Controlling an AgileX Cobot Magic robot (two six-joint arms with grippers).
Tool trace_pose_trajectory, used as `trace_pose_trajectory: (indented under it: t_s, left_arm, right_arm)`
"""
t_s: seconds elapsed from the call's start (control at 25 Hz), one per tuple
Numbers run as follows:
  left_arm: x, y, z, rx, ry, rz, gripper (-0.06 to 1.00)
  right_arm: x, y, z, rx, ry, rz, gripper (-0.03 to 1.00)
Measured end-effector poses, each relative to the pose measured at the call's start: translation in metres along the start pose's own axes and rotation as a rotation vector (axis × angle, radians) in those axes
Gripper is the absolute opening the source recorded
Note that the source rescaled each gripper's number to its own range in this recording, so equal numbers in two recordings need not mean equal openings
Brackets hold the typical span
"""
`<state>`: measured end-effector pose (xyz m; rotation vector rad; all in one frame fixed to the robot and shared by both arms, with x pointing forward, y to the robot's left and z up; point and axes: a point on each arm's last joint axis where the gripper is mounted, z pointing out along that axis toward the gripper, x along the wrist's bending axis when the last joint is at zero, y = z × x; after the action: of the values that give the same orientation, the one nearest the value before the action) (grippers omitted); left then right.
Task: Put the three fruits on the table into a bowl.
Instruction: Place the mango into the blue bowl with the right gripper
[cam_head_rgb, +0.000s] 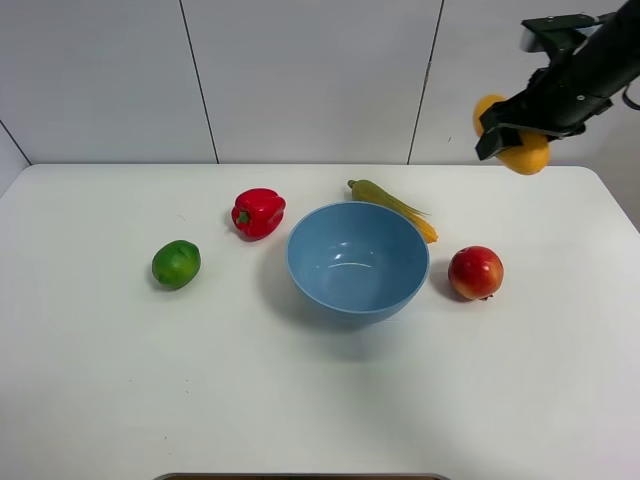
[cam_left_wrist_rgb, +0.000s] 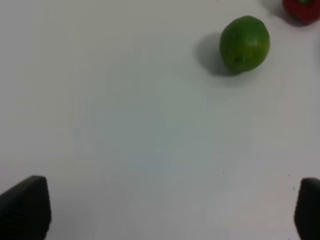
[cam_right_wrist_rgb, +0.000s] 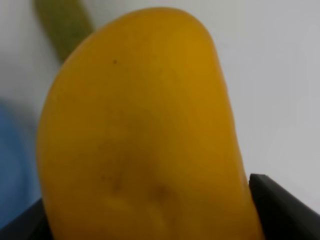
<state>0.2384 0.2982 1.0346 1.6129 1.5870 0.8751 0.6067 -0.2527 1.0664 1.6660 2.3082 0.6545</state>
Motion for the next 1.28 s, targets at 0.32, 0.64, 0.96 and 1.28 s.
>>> trace_pose_trajectory:
  t_s: [0.32,0.64,0.96,1.28]
  left_arm:
    - [0.000,0.000,0.000,0.000,0.000,0.000,1.00]
    - [0.000,0.000,0.000,0.000,0.000,0.000,1.00]
    - [0.000,0.000,0.000,0.000,0.000,0.000,1.00]
    - [0.000,0.000,0.000,0.000,0.000,0.000,1.00]
  right_arm:
    - [0.102,0.002,0.012,0.033,0.128,-0.226,0.01]
    - [0.149,-0.008,0.061,0.115,0.180,-0.319,0.01]
    - [0.159,-0.019,0.107,0.200,0.185,-0.315,0.01]
    - [0.159,-0.021,0.118,0.209,0.185,-0.274,0.17]
